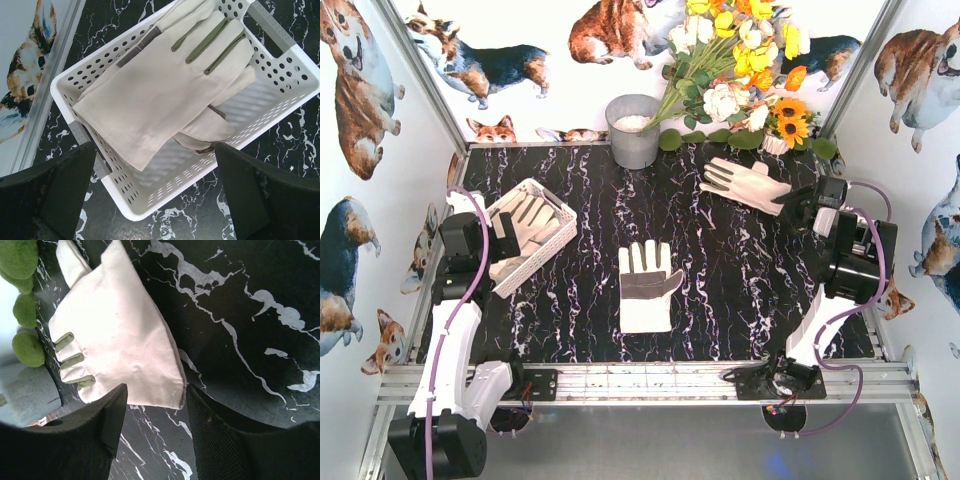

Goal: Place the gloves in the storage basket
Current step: Pick up the glove at the corner of the board.

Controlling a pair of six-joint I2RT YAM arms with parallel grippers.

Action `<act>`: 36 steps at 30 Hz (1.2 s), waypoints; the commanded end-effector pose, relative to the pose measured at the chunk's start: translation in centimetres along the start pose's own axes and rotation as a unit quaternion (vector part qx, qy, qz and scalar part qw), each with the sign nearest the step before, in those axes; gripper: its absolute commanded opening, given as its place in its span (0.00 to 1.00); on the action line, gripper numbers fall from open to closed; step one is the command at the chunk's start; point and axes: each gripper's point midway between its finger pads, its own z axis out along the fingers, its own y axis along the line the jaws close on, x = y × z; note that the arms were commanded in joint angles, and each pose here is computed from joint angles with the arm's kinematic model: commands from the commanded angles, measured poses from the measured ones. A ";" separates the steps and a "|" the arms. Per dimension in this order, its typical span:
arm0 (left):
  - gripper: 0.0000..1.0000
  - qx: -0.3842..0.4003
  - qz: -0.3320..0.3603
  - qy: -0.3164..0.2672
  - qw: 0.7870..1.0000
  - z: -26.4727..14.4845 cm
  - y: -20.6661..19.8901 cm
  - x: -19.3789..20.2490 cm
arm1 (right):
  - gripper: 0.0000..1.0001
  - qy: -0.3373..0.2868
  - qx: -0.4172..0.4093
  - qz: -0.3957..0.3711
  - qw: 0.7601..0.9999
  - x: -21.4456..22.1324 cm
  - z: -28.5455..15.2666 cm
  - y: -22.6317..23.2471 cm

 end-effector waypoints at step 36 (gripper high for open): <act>1.00 0.223 -0.014 -0.036 0.974 -1.5 -7.5 -1.7 | 0.00 -0.064 -0.155 -0.160 0.973 5.2 -18.0 5.0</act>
